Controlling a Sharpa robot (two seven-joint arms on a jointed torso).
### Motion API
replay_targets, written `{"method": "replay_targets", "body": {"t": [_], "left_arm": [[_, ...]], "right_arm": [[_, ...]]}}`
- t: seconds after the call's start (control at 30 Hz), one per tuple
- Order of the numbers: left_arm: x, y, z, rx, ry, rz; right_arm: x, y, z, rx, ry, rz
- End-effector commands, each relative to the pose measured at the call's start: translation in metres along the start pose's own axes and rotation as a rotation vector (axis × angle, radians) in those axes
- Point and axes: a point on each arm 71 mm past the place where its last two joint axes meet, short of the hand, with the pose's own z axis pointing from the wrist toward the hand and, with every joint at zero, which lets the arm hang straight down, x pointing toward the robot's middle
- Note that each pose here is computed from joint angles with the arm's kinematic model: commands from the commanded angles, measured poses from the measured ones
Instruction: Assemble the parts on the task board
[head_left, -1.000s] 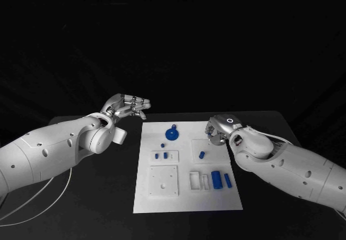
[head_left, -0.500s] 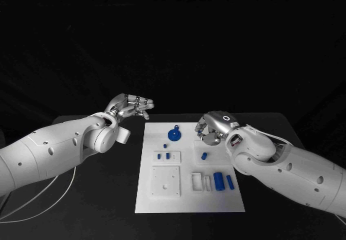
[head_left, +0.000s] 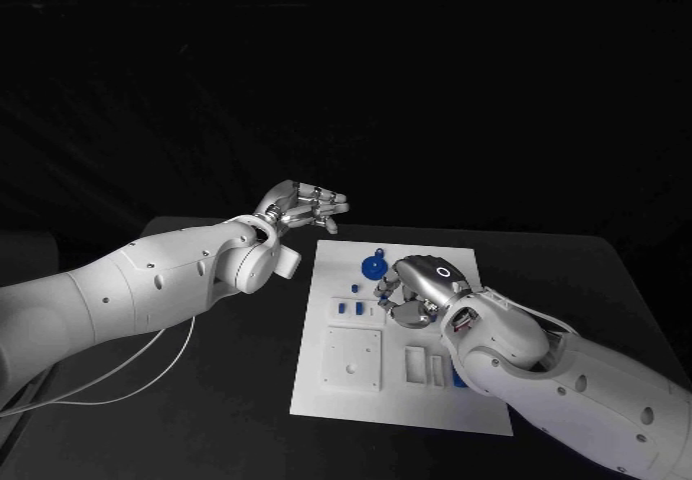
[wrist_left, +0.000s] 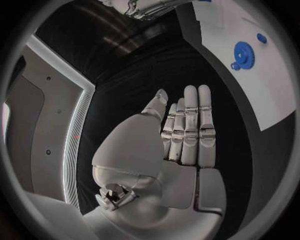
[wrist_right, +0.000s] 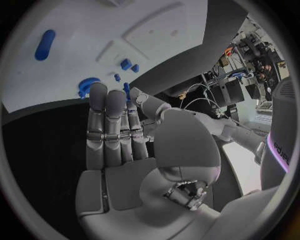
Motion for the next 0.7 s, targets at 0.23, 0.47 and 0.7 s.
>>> {"method": "replay_targets", "body": {"t": [0.23,0.47,0.7], "left_arm": [[0.0111,-0.003,0.0067,0.016,-0.01,0.004],[0.0153,-0.002,0.0098,0.002,-0.008,0.006],[0.018,-0.0012,0.0116,-0.011,-0.004,0.007]], "right_arm": [[0.026,0.013,-0.007,-0.037,-0.002,0.025],[0.039,0.013,-0.013,-0.037,-0.019,0.025],[0.048,0.011,-0.018,-0.03,-0.032,0.043]]}}
